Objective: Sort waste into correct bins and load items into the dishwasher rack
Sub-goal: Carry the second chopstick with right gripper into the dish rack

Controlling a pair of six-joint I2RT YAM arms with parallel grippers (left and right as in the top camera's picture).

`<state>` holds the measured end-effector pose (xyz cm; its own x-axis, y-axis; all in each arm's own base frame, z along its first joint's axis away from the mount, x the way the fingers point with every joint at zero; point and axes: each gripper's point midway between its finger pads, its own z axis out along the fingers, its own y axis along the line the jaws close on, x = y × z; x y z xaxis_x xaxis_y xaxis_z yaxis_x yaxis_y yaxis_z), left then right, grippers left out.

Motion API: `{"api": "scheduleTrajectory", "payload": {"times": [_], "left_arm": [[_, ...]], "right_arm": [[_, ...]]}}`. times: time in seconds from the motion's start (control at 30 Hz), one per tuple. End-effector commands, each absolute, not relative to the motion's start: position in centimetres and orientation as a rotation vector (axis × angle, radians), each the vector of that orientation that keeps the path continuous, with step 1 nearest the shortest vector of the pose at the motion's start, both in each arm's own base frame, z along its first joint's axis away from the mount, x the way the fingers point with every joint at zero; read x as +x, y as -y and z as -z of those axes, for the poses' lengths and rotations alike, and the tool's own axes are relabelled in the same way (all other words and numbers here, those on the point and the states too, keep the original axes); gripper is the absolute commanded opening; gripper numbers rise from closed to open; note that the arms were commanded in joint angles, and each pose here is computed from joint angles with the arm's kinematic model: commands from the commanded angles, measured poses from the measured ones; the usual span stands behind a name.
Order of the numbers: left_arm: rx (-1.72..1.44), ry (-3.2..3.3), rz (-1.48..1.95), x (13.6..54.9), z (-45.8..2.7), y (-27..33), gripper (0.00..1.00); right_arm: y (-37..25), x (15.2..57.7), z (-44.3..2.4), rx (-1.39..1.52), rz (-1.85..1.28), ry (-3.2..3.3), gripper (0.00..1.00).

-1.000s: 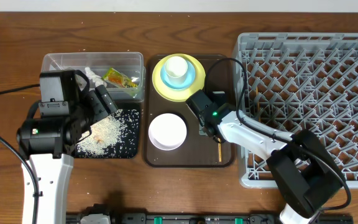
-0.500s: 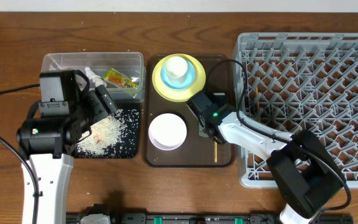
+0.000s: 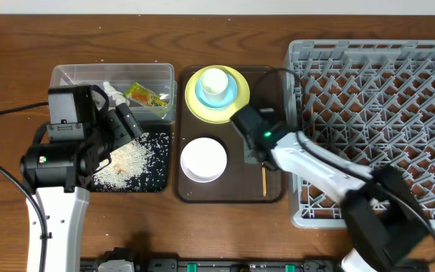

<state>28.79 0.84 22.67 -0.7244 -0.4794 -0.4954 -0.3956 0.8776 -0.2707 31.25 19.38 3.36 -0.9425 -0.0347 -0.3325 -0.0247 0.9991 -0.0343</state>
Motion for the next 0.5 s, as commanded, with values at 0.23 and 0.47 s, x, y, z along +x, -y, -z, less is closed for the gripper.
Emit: {"api": "scheduleTrajectory", "payload": {"times": [0.23,0.47], "left_arm": [[-0.64,-2.482,0.2,28.7,-22.4,-0.9,0.91],[-0.639,-2.482,0.2,28.7,-22.4,-0.9,0.91]], "right_arm": [[-14.8,34.2,-16.3,-0.099,0.008,-2.507,0.01],[-8.1,33.8,-16.6,-0.042,0.186,-2.562,0.01]]}}
